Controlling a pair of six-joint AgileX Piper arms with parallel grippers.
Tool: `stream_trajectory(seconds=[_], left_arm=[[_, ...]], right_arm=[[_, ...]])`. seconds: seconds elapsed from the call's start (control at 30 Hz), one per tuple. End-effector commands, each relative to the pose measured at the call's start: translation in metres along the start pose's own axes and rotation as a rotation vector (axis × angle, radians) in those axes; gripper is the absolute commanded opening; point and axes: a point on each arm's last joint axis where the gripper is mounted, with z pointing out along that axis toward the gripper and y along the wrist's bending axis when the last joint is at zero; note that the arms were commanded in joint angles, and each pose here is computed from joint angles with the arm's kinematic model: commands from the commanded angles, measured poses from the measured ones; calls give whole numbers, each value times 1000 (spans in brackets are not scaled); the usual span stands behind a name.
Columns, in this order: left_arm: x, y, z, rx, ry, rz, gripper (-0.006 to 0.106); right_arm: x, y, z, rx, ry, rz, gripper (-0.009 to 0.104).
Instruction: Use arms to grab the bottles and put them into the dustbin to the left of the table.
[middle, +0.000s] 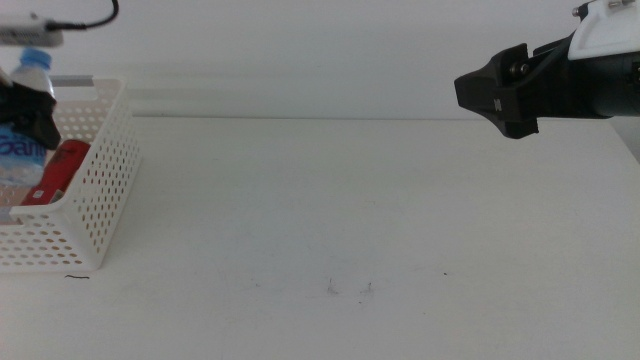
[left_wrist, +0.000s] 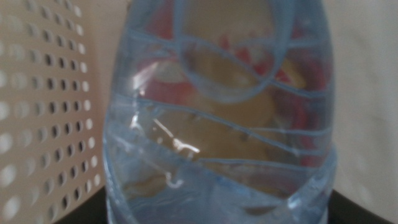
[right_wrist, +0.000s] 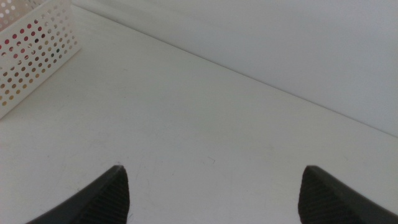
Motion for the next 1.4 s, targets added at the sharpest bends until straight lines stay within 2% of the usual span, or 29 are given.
stream_trajectory(seconds=[0.0, 0.1, 0.17, 0.47, 0.63, 0.8, 1.1, 1.27, 1.37], left_arm=[[-7, 3, 5, -3, -41, 1, 0], [-8, 7, 25, 5, -15, -11, 8], [-7, 8, 36, 19, 3, -7, 18], [-8, 8, 45, 30, 0, 26, 94], [-10, -2, 21, 37, -28, 8, 94], [-9, -29, -31, 39, -91, 21, 94], [14, -126, -157, 121, -385, 204, 94], [57, -158, -223, 80, -505, 309, 94], [84, -172, -257, 85, -611, 369, 94]], right_arm=[[-1, -1, -2, 5, -12, -18, 81], [-1, -1, -2, 5, -12, -18, 81], [-1, -1, -2, 5, -12, -18, 81], [-1, -1, -2, 5, -12, -18, 81], [-1, -1, -2, 5, -12, -18, 81], [-1, -1, -2, 5, -12, -18, 81], [-1, -1, -2, 5, -12, -18, 81], [-1, -1, -2, 5, -12, -18, 81], [-1, -1, -2, 5, -12, -18, 81]])
